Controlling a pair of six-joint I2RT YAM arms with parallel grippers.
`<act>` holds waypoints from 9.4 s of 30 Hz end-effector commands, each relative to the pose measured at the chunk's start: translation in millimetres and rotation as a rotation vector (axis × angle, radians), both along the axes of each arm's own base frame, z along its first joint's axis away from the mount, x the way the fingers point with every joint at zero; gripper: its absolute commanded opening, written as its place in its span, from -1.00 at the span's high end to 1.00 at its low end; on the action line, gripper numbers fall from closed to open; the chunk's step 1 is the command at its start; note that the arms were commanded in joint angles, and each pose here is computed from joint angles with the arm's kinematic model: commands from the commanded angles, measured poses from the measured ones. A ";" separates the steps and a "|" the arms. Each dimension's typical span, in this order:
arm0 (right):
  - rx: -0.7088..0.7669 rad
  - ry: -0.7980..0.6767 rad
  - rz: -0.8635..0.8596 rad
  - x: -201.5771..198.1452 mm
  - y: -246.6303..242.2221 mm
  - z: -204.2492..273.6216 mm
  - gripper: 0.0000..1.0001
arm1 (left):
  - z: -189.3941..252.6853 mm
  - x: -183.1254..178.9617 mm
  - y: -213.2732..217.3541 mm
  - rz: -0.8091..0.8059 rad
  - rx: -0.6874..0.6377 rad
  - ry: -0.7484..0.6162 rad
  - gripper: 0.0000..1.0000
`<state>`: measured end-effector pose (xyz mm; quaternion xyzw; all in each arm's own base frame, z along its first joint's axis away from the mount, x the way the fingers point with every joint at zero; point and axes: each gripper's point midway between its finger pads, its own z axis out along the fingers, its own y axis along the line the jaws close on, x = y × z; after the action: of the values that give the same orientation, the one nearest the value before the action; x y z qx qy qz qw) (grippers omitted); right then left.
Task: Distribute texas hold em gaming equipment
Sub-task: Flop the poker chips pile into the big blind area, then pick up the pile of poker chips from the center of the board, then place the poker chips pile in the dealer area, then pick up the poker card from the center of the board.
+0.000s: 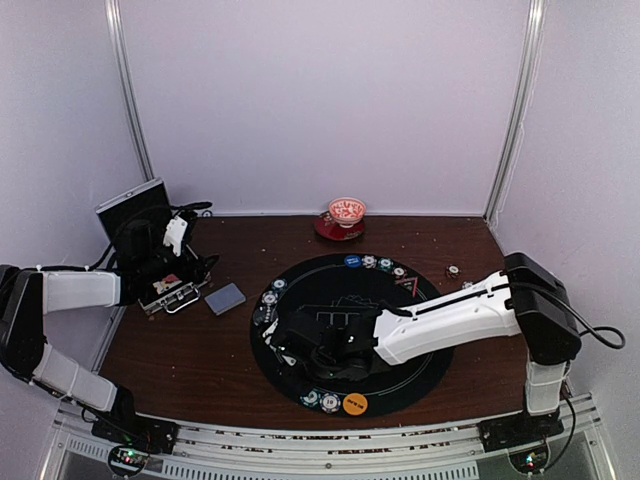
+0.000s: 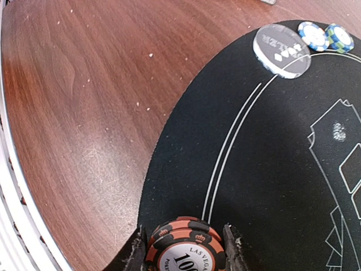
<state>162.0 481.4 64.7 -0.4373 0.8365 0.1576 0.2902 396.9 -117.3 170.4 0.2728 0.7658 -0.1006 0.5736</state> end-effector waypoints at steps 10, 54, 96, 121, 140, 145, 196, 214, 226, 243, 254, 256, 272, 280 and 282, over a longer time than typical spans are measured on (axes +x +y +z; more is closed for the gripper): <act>-0.062 0.005 0.047 -13.8 4.9 -20.9 0.45 | 15.1 8.4 0.6 0.006 -0.002 -0.051 -0.96; 0.151 -0.095 -0.442 106.3 -96.0 76.1 -1.00 | 16.0 8.1 0.3 0.006 -0.002 -0.051 -0.96; 0.030 -0.073 -1.450 323.2 -447.1 -2.8 -0.83 | 16.8 7.4 0.1 0.003 -0.003 -0.052 -0.96; -0.019 -0.015 -1.413 323.8 -442.9 -32.1 -0.41 | 15.4 7.5 -1.1 -0.003 -0.004 -0.047 -0.96; -0.012 0.000 -1.398 320.9 -439.4 -32.2 -0.08 | 15.2 7.8 -0.8 -0.002 -0.003 -0.048 -0.96; -0.011 0.003 -1.396 320.6 -439.1 -32.4 0.01 | 14.9 7.7 -0.9 -0.003 -0.002 -0.047 -0.96; 0.306 -0.102 -0.633 300.9 -32.1 62.1 0.43 | 17.6 6.8 -0.2 0.000 -0.005 -0.054 -0.96; 0.389 0.019 -0.604 296.0 12.9 -4.8 0.42 | 17.3 7.5 -0.4 0.000 -0.004 -0.054 -0.96; 0.414 0.003 -0.637 308.7 19.4 -19.9 0.40 | 16.1 8.3 -0.2 0.000 -0.001 -0.053 -0.96; 0.400 -0.002 -0.649 312.0 16.5 -28.9 0.16 | 15.8 8.0 -0.7 -0.003 -0.001 -0.052 -0.96; 0.394 -0.001 -0.652 313.3 15.3 -28.8 -0.25 | 15.1 8.2 -0.8 -0.003 0.000 -0.050 -0.96; 0.397 -0.003 -0.651 314.2 15.5 -26.1 -0.26 | 15.1 8.1 -0.9 -0.003 0.000 -0.050 -0.96; 0.404 -0.086 -0.647 303.6 -13.7 68.4 -0.78 | 15.2 7.9 -0.5 -0.002 0.000 -0.050 -0.96; 0.275 -0.174 -0.706 280.2 -73.5 112.0 -1.00 | 16.1 7.7 -0.6 -0.001 -0.002 -0.051 -0.95; 0.245 -0.187 -0.720 271.9 -90.7 118.8 -1.00 | 16.8 7.3 -0.5 -0.001 -0.001 -0.053 -0.95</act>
<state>444.6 432.6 176.3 -0.0928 0.8711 0.1700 0.4512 397.0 -117.2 170.6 0.2729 0.7656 -0.1003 0.5738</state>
